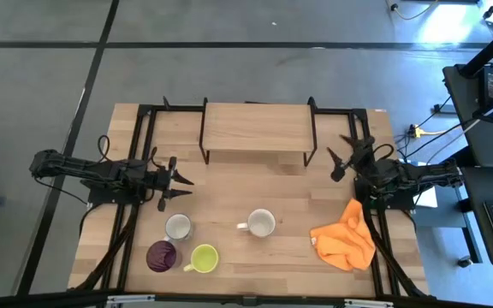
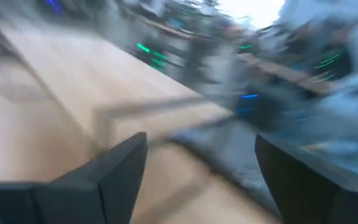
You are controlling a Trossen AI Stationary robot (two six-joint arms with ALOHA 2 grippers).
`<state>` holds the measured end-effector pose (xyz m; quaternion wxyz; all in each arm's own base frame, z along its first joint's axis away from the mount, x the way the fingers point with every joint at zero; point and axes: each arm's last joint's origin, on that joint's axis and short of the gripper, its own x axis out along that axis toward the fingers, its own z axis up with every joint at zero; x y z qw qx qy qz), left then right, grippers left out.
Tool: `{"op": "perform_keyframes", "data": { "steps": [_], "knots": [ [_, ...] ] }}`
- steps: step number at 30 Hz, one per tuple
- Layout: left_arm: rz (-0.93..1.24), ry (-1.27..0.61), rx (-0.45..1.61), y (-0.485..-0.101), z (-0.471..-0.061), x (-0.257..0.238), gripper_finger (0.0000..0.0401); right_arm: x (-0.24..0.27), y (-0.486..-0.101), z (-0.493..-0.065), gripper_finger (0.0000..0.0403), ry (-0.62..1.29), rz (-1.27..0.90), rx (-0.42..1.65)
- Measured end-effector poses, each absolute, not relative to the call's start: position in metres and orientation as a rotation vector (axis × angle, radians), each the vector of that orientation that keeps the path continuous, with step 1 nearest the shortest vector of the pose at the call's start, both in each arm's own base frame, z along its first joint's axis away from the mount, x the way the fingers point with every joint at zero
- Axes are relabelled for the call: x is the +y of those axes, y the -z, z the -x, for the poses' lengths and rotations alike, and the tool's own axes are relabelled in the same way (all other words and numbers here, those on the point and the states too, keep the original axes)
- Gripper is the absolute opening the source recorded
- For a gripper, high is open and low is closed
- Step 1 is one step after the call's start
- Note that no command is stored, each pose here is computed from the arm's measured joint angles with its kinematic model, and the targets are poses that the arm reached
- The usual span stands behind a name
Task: Stack small to large cups/mugs on shelf
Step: Put the violet cup on the shelf
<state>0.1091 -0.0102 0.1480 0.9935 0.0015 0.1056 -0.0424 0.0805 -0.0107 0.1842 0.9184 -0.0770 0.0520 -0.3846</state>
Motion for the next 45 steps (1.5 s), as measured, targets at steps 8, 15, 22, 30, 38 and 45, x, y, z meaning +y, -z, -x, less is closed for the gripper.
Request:
{"op": "perform_keyframes", "data": {
  "steps": [8, 15, 22, 30, 38, 45],
  "knots": [
    [-0.003, 0.085, 0.211, -0.148, -0.109, -0.01, 0.0131, -0.005, -0.191, -0.085, 0.0299, 0.539, -0.159, -0.064],
    [-0.003, 0.085, 0.212, -0.148, -0.109, -0.01, 0.0131, -0.006, -0.192, -0.085, 0.0299, 0.567, -0.181, -0.074],
    [-0.003, 0.085, 0.211, -0.148, -0.109, -0.01, 0.0131, -0.002, -0.256, -0.068, 0.0299, 0.258, -0.261, -0.726],
    [-0.003, 0.085, 0.212, -0.148, -0.109, -0.01, 0.0131, 0.005, -0.364, -0.07, 0.0299, 0.144, 0.07, -0.696],
    [-0.003, 0.085, 0.211, -0.148, -0.109, -0.01, 0.0131, 0.007, -0.443, -0.131, 0.0299, 0.365, -0.019, 0.053],
    [-0.003, 0.085, 0.212, -0.148, -0.109, -0.01, 0.0131, 0.011, -0.478, -0.171, 0.0299, 0.481, -0.199, 0.183]
  ]
}}
